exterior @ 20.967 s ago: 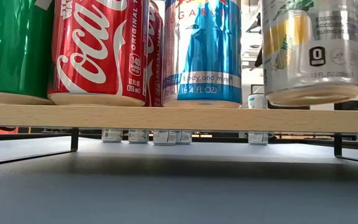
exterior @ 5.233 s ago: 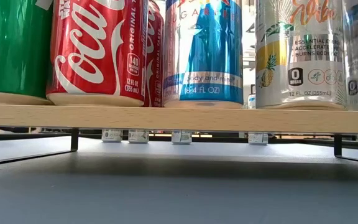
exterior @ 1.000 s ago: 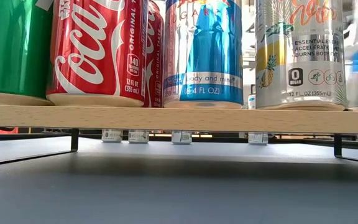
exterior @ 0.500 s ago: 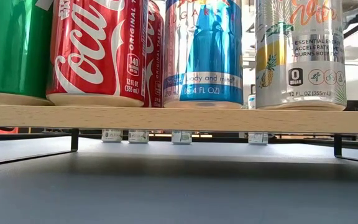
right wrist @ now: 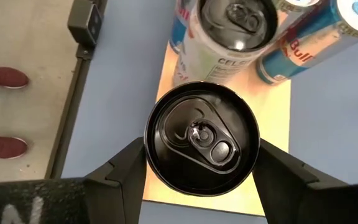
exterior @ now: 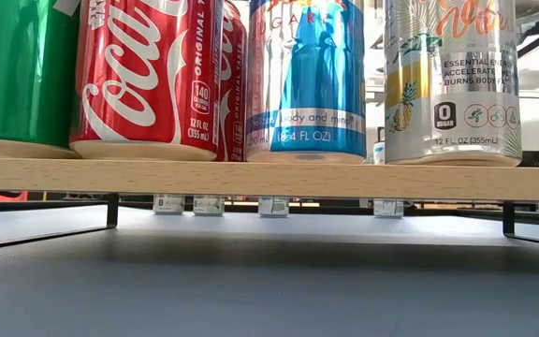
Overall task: Place canned beverage on shelf
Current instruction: Put the bottom left white-blue soda can on the shelf
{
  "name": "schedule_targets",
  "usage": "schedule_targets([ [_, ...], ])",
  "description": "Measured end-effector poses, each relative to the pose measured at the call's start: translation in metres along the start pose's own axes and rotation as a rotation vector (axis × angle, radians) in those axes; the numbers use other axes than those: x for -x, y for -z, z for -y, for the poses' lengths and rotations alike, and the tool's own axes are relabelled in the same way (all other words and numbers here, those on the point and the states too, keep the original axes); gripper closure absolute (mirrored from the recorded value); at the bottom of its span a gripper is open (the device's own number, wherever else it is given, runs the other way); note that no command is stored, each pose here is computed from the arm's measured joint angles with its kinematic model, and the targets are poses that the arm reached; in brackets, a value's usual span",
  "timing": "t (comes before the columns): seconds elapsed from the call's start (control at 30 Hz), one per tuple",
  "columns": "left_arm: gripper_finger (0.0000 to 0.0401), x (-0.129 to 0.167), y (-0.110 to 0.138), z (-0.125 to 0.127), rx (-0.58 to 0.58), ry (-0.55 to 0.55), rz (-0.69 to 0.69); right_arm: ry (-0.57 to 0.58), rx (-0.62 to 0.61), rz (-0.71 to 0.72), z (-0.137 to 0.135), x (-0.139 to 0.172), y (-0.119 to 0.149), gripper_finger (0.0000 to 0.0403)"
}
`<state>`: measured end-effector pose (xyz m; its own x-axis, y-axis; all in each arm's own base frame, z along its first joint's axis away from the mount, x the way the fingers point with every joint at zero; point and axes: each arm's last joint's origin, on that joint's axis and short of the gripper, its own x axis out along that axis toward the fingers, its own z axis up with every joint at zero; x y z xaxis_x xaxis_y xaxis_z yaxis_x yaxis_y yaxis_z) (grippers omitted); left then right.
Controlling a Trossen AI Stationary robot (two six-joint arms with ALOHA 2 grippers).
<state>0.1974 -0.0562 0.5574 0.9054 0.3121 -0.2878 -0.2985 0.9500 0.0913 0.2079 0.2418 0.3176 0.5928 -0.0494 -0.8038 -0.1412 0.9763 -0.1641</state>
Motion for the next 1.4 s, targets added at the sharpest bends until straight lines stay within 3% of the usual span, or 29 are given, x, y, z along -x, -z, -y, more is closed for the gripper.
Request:
schedule_targets([
  [1.4, 0.0093, 0.0000, 0.0000, 0.0000, 0.030, -0.001, 0.000, -0.034, 0.129, 0.005, -0.0037, -0.0055, 0.0023, 0.0163],
])
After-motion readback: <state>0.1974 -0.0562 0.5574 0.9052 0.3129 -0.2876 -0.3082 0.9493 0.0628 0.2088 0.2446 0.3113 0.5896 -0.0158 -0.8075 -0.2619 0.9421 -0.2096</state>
